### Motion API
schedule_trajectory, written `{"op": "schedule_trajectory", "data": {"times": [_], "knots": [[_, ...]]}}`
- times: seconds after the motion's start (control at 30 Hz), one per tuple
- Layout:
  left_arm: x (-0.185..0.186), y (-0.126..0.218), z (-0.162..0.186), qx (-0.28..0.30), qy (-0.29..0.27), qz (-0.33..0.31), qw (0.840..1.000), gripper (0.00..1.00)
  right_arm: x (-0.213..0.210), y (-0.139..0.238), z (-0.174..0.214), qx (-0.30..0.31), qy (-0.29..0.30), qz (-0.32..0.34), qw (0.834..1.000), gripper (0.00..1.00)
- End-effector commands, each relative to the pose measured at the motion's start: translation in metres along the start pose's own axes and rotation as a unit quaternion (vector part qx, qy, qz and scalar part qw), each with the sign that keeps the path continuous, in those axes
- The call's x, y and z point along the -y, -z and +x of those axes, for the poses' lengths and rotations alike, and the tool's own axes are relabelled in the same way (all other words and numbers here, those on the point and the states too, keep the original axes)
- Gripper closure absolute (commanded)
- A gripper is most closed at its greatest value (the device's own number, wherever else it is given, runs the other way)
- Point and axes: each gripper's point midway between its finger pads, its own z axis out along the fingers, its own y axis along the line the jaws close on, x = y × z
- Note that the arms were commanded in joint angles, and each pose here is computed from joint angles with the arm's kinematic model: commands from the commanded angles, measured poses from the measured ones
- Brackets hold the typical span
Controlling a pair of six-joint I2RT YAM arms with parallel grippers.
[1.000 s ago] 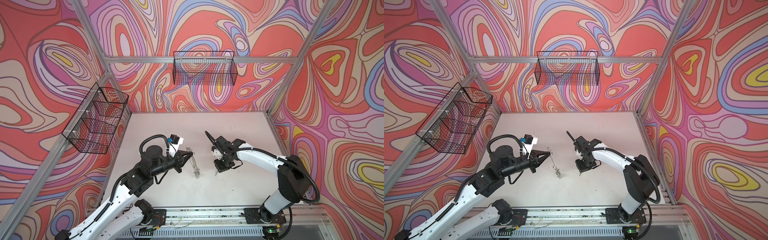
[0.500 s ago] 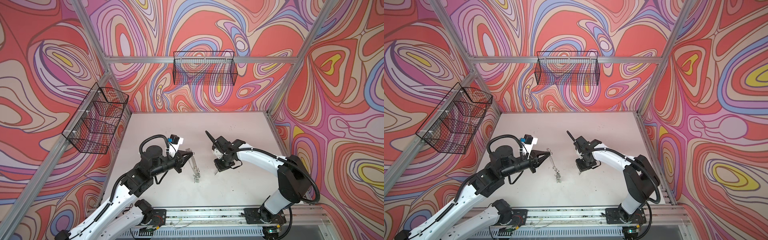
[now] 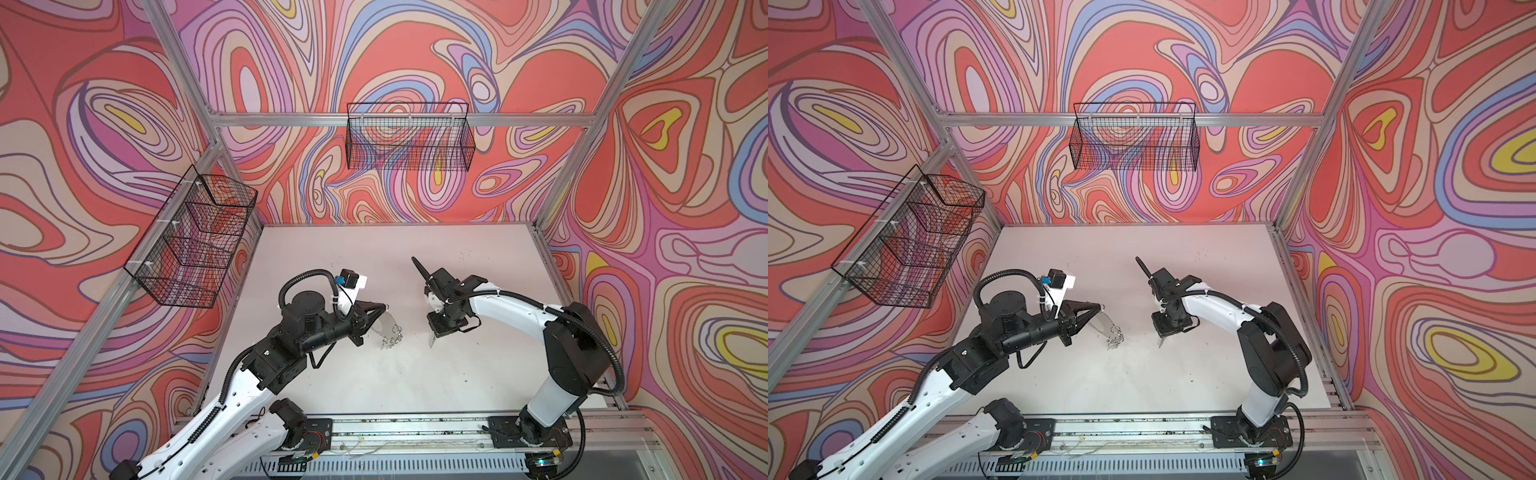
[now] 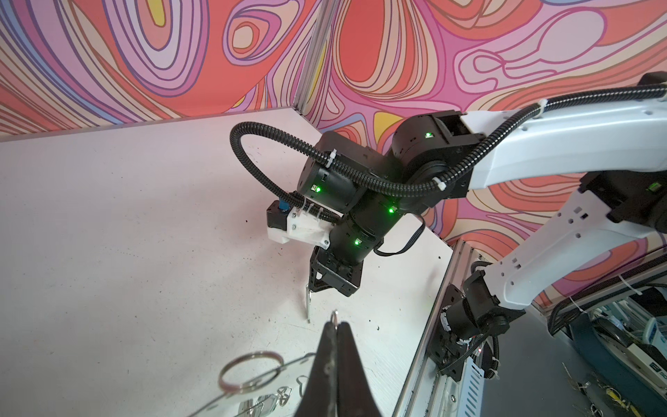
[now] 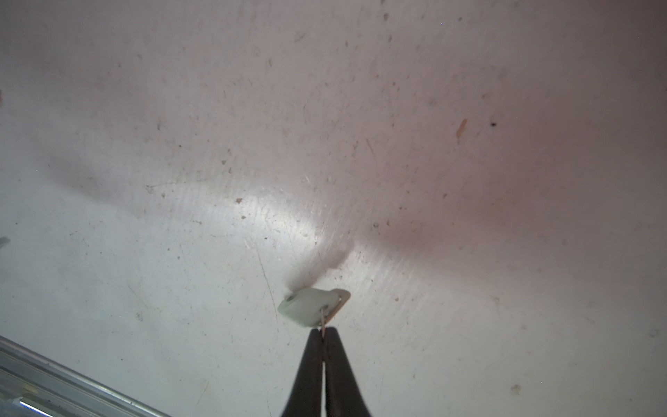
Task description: Put the keys on the keyring
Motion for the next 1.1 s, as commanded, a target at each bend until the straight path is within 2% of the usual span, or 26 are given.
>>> {"op": "schedule_trajectory", "data": {"times": [0.0,0.43,1.07], "knots": [[0.006,0.003,-0.011,0.024,-0.007,0.011,1.0,1.0,0.0,-0.003,-0.014,0.009,0.004,-0.002,1.0,1.0],[0.006,0.003,-0.011,0.023,-0.008,0.01,1.0,1.0,-0.003,-0.03,-0.04,0.008,0.0,-0.01,1.0,1.0],[0.006,0.002,-0.01,0.024,-0.006,0.011,1.0,1.0,-0.001,-0.038,-0.034,0.017,-0.018,-0.011,1.0,1.0]]}}
